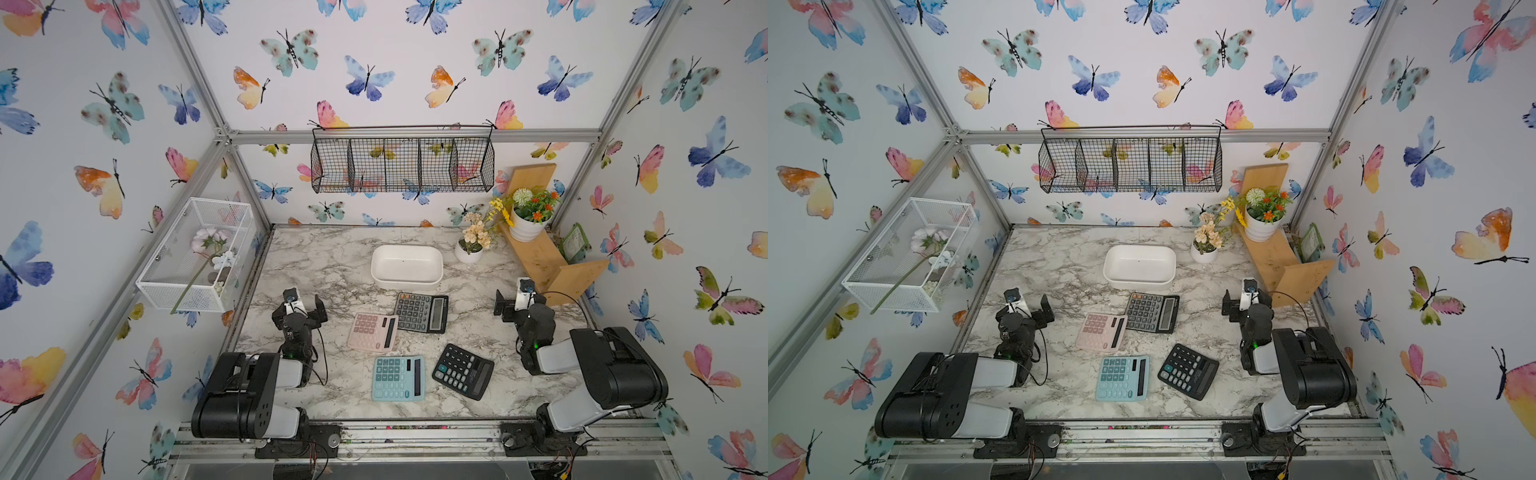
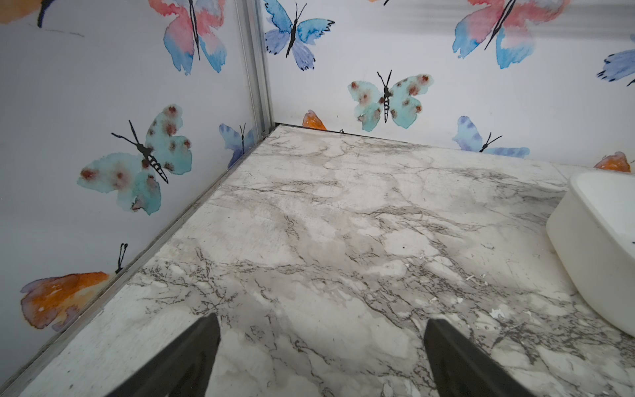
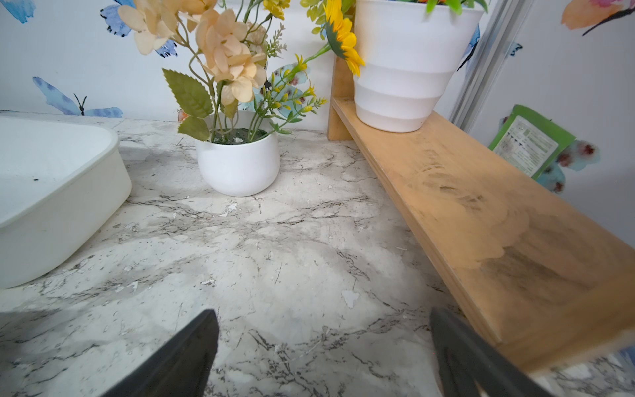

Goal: Put the calculator in the storage box
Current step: Pick up the calculator at the center of the board.

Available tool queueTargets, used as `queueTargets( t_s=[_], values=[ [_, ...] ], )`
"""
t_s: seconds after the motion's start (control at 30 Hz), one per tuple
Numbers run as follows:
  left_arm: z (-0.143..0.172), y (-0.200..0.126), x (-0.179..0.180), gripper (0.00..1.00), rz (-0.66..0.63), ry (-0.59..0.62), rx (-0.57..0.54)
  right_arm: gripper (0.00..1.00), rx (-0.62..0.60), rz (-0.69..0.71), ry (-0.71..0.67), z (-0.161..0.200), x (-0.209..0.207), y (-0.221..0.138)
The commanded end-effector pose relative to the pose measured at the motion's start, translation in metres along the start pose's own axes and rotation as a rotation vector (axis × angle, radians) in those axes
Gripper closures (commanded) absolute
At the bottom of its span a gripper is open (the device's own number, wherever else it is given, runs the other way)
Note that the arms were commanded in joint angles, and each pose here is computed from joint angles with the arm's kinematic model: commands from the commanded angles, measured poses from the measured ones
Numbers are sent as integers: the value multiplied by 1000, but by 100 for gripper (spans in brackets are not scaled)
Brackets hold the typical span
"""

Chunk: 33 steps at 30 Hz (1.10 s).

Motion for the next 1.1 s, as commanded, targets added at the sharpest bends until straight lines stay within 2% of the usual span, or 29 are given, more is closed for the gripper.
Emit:
queueTargets(
  t_s=[0.0, 0.7, 0.77, 0.8, 0.83, 0.87, 0.93, 1.0, 1.07],
  values=[
    [-12, 0, -3, 1, 18, -1, -39, 1, -9, -16, 12, -4, 3, 0],
    [-12, 1, -3, 1, 22, -5, -38, 1, -3, -28, 16, -5, 2, 1],
    [-25, 0, 2, 1, -6, 1, -82, 2, -32, -47, 0, -19, 7, 0],
    [-30, 2, 3, 1, -13, 5, -58, 1, 35, -40, -4, -19, 8, 5],
    [-35, 8, 5, 1, -16, 2, 22, 2, 74, -35, 1, -30, 11, 10],
    [-46, 10, 8, 5, -25, -12, 57, 2, 90, -34, 19, -42, 14, 12],
    [-74, 5, 12, 7, -25, -54, 37, 2, 92, -111, 23, -79, 34, 14],
    [-94, -3, 12, 10, 1, -135, 21, 2, 120, -182, 106, -103, 51, 9],
    [-104, -9, 7, 12, 43, -219, 38, 2, 185, -190, 245, -115, 58, 4]
  ],
)
Point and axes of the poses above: each gripper's point midway between its finger pads, its own y axis out along the fingers, its own x axis along the line the jaws close on, z = x × y, the point moved 1 cm from there along -y, back along the fingers, and after that the axes turned 14 degrees about y, right-handed, at the moved point
